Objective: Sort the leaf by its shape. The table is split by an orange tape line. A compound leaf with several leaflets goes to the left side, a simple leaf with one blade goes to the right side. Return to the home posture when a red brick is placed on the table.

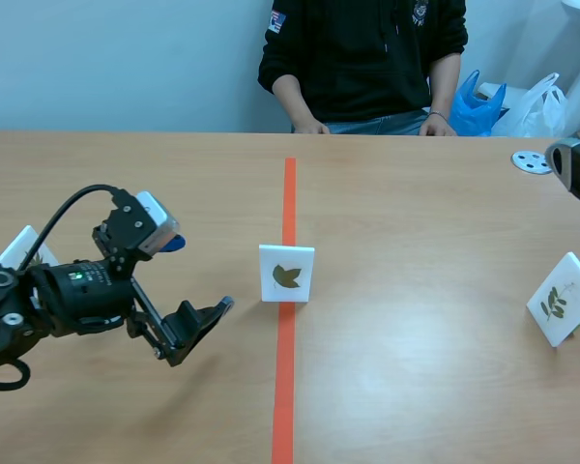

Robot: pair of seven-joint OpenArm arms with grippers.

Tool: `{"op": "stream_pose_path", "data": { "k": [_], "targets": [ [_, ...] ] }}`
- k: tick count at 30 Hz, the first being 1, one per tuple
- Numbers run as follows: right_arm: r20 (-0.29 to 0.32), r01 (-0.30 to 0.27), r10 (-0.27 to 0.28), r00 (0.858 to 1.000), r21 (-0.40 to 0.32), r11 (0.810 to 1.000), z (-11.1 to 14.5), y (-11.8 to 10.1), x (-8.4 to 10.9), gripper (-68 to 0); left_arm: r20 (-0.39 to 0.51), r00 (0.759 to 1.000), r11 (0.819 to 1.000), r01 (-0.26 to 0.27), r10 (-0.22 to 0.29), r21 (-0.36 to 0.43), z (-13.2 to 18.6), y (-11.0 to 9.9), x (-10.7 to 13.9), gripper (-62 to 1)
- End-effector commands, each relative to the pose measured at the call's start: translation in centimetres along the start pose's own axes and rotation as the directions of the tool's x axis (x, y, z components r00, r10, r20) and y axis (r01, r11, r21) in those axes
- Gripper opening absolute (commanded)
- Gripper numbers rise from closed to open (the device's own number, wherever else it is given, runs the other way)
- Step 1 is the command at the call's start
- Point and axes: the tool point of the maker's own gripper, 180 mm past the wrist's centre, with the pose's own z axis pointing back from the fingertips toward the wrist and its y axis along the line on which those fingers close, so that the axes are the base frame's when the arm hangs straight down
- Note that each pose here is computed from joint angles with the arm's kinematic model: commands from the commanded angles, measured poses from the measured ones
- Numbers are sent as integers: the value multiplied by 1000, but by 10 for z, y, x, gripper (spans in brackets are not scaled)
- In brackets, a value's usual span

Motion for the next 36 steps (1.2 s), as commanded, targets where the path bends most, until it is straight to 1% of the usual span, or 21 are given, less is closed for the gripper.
{"op": "stream_pose_path", "data": {
  "k": [1, 5, 8, 18, 23, 26, 30, 33, 36],
  "targets": [
    [31, -20, 20, 999, -14, 1000, 0, -5, 11, -124, 35, 999, 1000, 15, -15, -9, -8, -1, 13, 14],
    [32, -20, 20, 999, -14, 1000, 0, -5, 11, -124, 34, 999, 999, 15, -14, -36, -28, -5, 17, 14],
    [31, -20, 20, 999, -14, 1000, 0, -5, 11, -124, 35, 999, 998, 35, -33, -54, -41, -8, 21, 14],
    [30, -22, 23, 999, -15, 1000, 0, -5, 10, -124, 22, 1000, 996, 15, -13, -89, -82, -17, 31, 14],
    [29, -23, 23, 999, -15, 1000, 0, -5, 10, -124, 14, 999, 991, 42, -41, -123, -91, -26, 33, 14],
    [29, -23, 23, 999, -15, 1000, 0, -5, 10, -124, 4, 998, 986, 57, -57, -157, -93, -34, 31, 14],
    [30, -23, 23, 999, -15, 1000, 0, -5, 10, -124, -9, 996, 977, 89, -92, -193, -94, -44, 26, 14],
    [29, -23, 23, 999, -15, 1000, 0, -5, 10, -124, -11, 994, 973, 106, -110, -206, -95, -48, 26, 14],
    [29, -23, 24, 999, -15, 1000, 0, -5, 10, -124, -8, 993, 972, 111, -115, -206, -95, -47, 28, 14]
  ]
}}
